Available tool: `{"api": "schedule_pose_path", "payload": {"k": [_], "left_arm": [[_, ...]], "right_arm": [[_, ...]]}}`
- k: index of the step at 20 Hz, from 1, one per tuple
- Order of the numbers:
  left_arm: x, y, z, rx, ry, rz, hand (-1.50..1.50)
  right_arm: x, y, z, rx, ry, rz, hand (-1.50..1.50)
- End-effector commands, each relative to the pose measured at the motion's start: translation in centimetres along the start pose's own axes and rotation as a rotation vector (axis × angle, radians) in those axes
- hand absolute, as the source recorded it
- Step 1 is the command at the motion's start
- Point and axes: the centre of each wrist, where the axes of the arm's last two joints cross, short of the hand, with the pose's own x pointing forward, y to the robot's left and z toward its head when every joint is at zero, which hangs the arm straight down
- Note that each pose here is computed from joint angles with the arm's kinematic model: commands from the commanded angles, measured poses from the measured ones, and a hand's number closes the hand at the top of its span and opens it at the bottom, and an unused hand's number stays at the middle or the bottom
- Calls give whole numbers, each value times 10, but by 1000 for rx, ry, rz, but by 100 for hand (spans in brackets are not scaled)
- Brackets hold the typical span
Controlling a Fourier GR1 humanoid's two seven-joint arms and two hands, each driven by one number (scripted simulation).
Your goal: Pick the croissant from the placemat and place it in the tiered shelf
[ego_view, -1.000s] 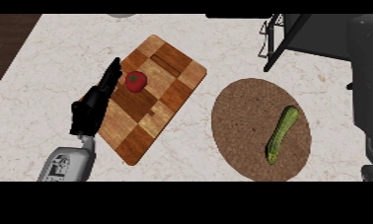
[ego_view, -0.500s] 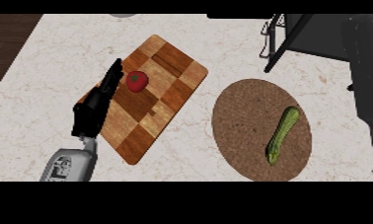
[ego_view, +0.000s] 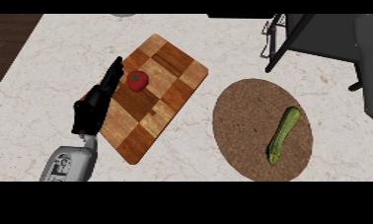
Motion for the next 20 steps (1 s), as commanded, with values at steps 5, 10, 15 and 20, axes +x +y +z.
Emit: {"api": "schedule_pose_path", "payload": {"k": [5, 10, 15, 20], "left_arm": [[0, 2, 4, 12, 9, -2, 0], [-11, -7, 15, -11, 6, 5, 0], [1, -2, 1, -3, 8, 10, 0], [-12, -8, 20, -2, 3, 7, 0]], "right_arm": [[-21, 10, -19, 5, 7, -54, 150], [-68, 8, -24, -96, 159, 231, -150], [-61, 18, -11, -96, 190, 187, -150], [-60, -7, -25, -111, 228, 34, -150]]}}
